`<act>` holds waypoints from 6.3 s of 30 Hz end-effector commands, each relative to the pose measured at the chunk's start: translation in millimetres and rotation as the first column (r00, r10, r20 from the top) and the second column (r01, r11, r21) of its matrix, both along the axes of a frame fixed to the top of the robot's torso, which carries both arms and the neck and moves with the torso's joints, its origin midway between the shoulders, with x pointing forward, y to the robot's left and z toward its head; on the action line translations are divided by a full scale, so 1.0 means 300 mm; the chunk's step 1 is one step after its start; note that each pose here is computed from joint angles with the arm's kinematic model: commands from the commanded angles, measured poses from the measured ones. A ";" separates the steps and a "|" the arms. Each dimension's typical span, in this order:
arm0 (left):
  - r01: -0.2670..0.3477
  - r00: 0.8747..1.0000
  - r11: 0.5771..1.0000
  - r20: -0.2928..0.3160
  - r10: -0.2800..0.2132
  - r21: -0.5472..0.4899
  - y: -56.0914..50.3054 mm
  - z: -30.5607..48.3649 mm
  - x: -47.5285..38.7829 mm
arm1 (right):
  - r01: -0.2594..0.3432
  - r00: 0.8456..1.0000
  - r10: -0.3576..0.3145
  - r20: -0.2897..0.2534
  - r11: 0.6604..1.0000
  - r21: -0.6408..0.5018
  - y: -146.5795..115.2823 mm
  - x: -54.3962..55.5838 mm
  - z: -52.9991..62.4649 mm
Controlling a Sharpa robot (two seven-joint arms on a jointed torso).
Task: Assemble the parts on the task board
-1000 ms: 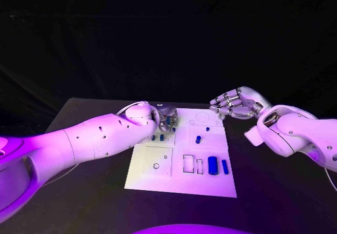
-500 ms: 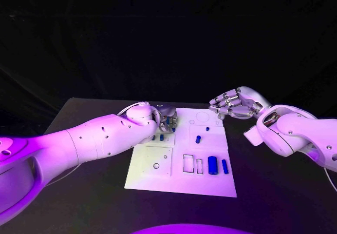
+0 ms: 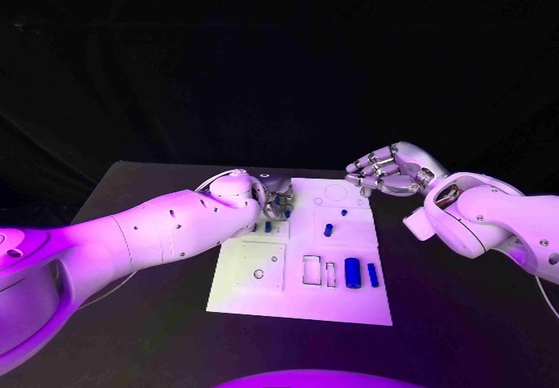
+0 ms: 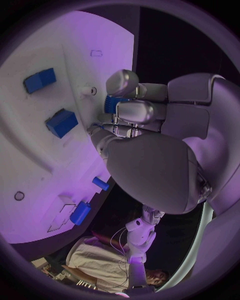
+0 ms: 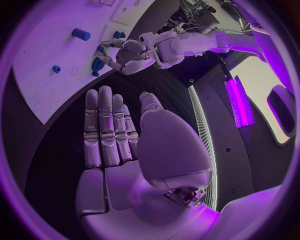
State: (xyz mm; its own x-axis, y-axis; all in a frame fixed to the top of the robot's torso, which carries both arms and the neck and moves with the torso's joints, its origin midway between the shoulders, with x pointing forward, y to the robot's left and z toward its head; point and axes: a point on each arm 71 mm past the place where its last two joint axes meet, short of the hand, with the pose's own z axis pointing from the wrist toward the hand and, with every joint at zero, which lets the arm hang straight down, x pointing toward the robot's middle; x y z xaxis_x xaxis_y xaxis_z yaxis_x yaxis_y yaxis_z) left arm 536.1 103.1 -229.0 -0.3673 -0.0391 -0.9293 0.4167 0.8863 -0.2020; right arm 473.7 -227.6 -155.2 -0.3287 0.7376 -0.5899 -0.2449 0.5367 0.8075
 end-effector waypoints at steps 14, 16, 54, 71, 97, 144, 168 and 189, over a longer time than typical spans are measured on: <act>0.028 0.999 0.999 -0.028 -0.029 -0.031 -0.019 -0.009 -0.008 | -0.022 1.000 0.022 -0.001 1.000 -0.003 0.008 -0.002 -0.001; 0.028 0.999 0.999 -0.030 -0.029 -0.031 -0.020 -0.009 -0.009 | -0.022 1.000 0.022 -0.001 1.000 -0.003 0.008 -0.002 -0.001; 0.006 1.000 0.992 0.016 -0.004 -0.128 0.003 0.034 -0.020 | -0.021 1.000 0.021 0.001 1.000 -0.003 0.006 -0.001 -0.002; -0.065 0.998 0.989 -0.010 0.064 -0.130 0.124 0.064 -0.018 | -0.013 1.000 0.013 0.000 1.000 -0.006 -0.005 0.001 -0.002; -0.117 0.992 0.989 -0.061 0.112 -0.087 0.186 0.045 -0.008 | -0.013 1.000 0.013 -0.001 1.000 -0.006 -0.004 0.002 -0.005; -0.127 0.990 0.991 -0.072 0.125 -0.035 0.185 0.026 0.003 | -0.015 1.000 0.015 -0.003 1.000 -0.006 -0.002 0.002 -0.007; -0.138 0.988 0.990 -0.071 0.136 -0.030 0.194 0.025 0.006 | -0.013 1.000 0.013 -0.003 1.000 -0.006 -0.003 0.002 -0.007; -0.195 0.981 0.977 -0.015 0.194 -0.084 0.303 0.053 -0.004 | -0.017 0.998 0.030 0.047 0.967 -0.256 -0.038 0.042 -0.031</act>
